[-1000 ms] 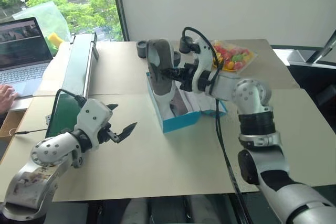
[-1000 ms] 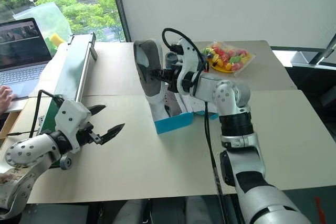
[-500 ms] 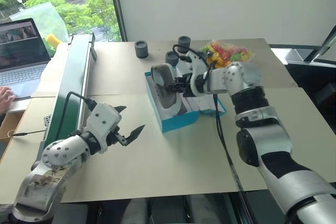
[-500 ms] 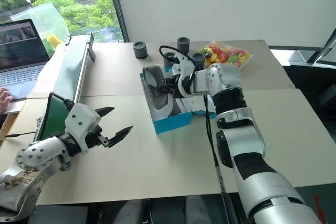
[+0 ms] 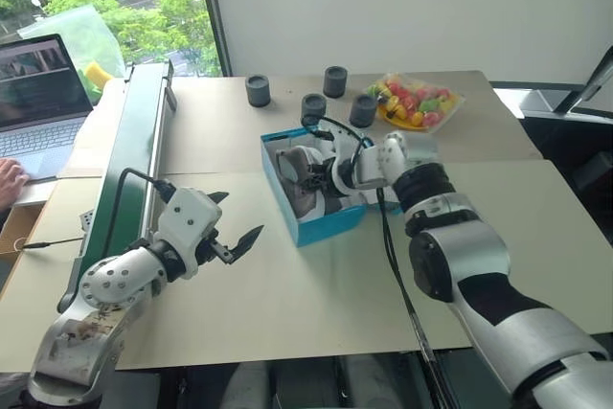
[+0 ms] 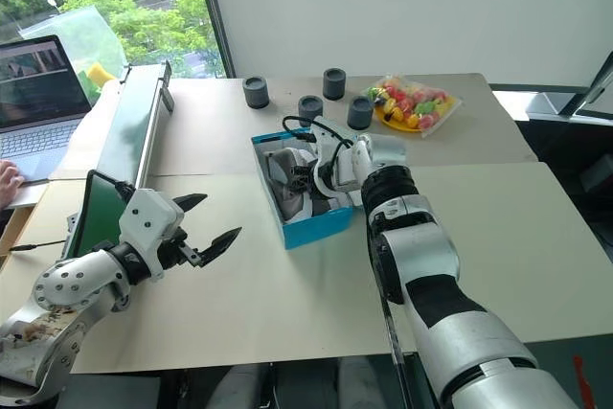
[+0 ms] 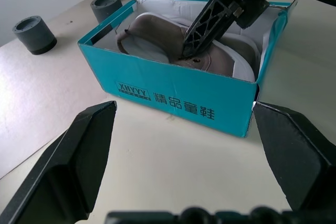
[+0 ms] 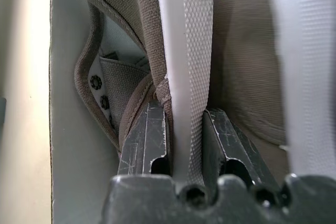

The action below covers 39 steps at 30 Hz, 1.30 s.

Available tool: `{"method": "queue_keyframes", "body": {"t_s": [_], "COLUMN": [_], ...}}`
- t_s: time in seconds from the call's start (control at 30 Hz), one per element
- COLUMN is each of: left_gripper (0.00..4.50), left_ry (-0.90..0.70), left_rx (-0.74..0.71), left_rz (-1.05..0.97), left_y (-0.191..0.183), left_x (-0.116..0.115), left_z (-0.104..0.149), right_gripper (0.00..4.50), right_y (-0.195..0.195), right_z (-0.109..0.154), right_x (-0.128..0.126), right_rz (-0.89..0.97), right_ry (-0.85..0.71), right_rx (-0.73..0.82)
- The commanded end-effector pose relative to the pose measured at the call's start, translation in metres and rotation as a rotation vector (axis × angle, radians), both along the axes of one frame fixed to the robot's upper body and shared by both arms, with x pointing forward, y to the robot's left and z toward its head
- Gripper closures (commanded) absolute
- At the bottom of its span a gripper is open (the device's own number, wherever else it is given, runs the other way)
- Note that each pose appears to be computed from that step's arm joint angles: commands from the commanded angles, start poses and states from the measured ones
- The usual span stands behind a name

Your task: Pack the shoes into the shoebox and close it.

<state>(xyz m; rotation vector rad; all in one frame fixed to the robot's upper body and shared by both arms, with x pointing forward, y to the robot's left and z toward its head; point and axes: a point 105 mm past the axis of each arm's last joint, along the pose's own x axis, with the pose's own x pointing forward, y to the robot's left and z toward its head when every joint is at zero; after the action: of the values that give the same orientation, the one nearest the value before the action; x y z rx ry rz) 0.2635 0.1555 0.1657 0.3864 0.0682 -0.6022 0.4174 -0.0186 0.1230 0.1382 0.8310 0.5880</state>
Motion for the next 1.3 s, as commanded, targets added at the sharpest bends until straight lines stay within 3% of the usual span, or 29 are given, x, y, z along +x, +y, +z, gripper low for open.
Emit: {"method": "queue_keyframes", "body": {"t_s": [0.03, 0.07, 0.13, 0.27, 0.43, 0.53, 0.7, 0.8, 0.9, 1.0, 1.1, 1.17, 1.3], "left_gripper": [0.06, 0.06, 0.00, 0.00, 0.00, 0.00, 0.00, 0.00, 0.00, 0.00, 0.00, 0.00, 0.00], "left_ry": [-0.049, -0.050, -0.051, -0.051, -0.052, -0.051, -0.047, -0.035, -0.014, 0.002, 0.009, 0.019, 0.025], "left_rx": [0.009, 0.010, 0.014, 0.022, 0.018, 0.017, 0.010, -0.021, -0.041, -0.046, -0.052, -0.049, -0.049], "left_rz": [-0.010, -0.009, -0.006, -0.005, -0.020, -0.020, -0.032, -0.050, -0.054, -0.061, -0.066, -0.070, -0.083], "left_y": [-0.004, -0.004, -0.004, -0.004, -0.008, -0.007, -0.010, -0.015, -0.017, -0.019, -0.019, -0.019, -0.021], "left_x": [-0.002, -0.002, -0.002, -0.003, -0.004, -0.003, -0.004, -0.006, -0.006, -0.006, -0.006, -0.004, -0.003], "left_z": [0.011, 0.011, 0.011, 0.010, 0.011, 0.012, 0.011, 0.010, 0.005, 0.000, -0.001, -0.004, -0.006], "right_gripper": [4.04, 4.04, 3.05, 1.80, 0.11, 0.04, 0.04, 0.74, 1.75, 2.87, 3.84, 4.43, 4.43], "right_y": [0.007, 0.007, 0.007, 0.009, 0.021, 0.019, 0.001, -0.032, -0.065, -0.108, -0.125, -0.132, -0.144], "right_z": [0.012, 0.013, 0.017, 0.031, 0.086, 0.126, 0.145, 0.142, 0.145, 0.142, 0.136, 0.114, 0.040], "right_x": [0.008, 0.009, 0.011, 0.014, 0.011, 0.005, -0.011, -0.019, -0.047, -0.064, -0.087, -0.102, -0.115], "right_rz": [0.024, 0.021, 0.008, 0.006, 0.084, 0.127, 0.181, 0.184, 0.332, 0.393, 0.493, 0.583, 0.698], "right_ry": [-0.086, -0.089, -0.102, -0.121, -0.184, -0.235, -0.235, -0.313, -0.411, -0.525, -0.513, -0.455, -0.287], "right_rx": [-0.020, -0.019, 0.005, 0.043, 0.136, 0.200, 0.340, 0.409, 0.483, 0.377, 0.316, 0.201, -0.161]}}
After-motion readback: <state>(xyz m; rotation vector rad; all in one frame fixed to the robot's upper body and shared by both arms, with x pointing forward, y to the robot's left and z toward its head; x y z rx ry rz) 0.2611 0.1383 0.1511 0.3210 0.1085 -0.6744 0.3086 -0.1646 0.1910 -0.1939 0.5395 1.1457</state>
